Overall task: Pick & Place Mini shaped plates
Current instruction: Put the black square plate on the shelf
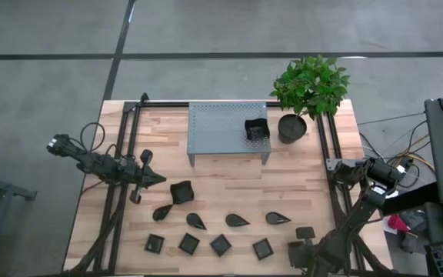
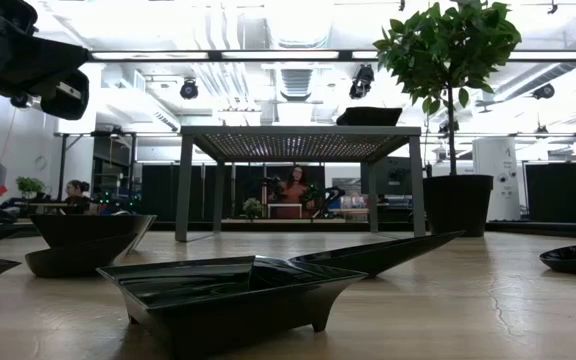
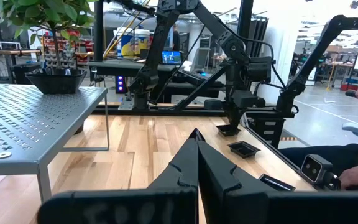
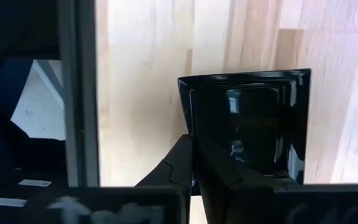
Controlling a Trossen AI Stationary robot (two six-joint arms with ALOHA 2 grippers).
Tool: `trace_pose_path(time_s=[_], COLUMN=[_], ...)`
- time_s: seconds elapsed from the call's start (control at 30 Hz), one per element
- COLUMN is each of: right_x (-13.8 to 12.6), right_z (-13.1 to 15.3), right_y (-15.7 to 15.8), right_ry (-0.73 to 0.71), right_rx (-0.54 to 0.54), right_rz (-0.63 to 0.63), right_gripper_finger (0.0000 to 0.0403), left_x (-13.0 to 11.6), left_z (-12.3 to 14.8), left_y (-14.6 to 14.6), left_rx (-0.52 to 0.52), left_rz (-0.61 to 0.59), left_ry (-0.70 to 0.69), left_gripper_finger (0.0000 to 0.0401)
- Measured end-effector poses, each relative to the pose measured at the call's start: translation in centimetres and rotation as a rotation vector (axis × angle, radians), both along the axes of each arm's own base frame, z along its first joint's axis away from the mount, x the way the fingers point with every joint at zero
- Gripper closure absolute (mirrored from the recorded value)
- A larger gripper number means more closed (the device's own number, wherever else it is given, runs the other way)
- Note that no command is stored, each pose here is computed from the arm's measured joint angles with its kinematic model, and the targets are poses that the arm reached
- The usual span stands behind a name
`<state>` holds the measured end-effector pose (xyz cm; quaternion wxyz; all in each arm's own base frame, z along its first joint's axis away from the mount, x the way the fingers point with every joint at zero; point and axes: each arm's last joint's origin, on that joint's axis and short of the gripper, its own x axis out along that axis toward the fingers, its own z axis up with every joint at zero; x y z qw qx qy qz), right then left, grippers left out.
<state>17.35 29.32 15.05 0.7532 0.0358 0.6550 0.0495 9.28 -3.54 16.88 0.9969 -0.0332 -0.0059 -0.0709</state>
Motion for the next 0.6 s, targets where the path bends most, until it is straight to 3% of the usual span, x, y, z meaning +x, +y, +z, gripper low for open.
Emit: trace_pose_path(time_s=[0.37,0.6], right_x=[0.4,1.0], right_z=[2.4,4.6], right_y=[0.1,0.2], right_ry=[-0.023,-0.122], right_rx=[-0.107,-0.209], right_rz=[-0.004,0.042], right_gripper_finger=[0.0395,0.0395], left_x=[0.0,0.0], left_z=[0.0,0.0], left_y=[0.0,0.0], left_rx=[0.0,0.0], left_rz=[0.0,-0.001], left_ry=[0.0,0.0], left_gripper_finger=[0.0401,0.0401])
